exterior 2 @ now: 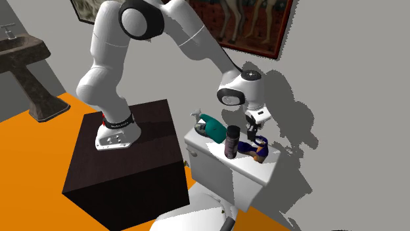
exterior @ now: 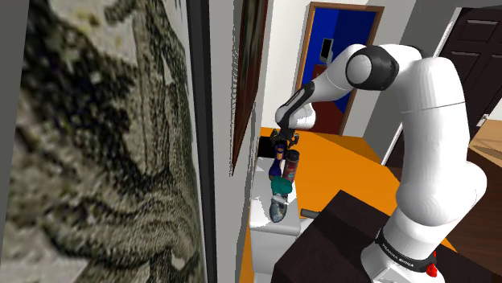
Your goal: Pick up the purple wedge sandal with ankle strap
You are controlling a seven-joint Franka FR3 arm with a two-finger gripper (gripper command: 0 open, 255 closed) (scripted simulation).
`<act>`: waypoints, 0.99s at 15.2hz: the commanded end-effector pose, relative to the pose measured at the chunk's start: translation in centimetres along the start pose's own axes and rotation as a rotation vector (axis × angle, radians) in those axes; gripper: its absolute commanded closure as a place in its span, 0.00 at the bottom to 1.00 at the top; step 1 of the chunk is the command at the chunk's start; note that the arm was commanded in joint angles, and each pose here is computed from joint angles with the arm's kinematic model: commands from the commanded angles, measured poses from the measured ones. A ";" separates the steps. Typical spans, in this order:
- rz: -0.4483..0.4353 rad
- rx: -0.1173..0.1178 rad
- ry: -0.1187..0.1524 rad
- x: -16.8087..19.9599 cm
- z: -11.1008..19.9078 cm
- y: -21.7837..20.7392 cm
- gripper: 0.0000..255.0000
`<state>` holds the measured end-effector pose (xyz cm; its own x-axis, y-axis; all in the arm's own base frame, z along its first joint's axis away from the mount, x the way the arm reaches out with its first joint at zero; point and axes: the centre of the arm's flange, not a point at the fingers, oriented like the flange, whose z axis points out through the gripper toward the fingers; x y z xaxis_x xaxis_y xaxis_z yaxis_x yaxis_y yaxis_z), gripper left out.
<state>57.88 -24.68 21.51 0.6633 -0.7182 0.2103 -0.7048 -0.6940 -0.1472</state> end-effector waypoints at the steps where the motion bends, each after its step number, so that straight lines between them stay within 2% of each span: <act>1: 0.003 0.001 0.001 -0.1 1.0 0.2 0.00; 5: 0.003 0.001 0.001 -0.6 3.3 0.6 0.00; 7: 0.003 0.001 0.001 -0.6 3.3 0.6 0.00; 8: 0.003 0.001 0.001 -0.6 3.4 0.6 1.00; 15: 0.003 0.001 0.001 -0.6 3.3 0.6 1.00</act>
<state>57.85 -24.85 18.08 0.6606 -0.7205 0.2109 -0.7069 -0.6915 -0.1484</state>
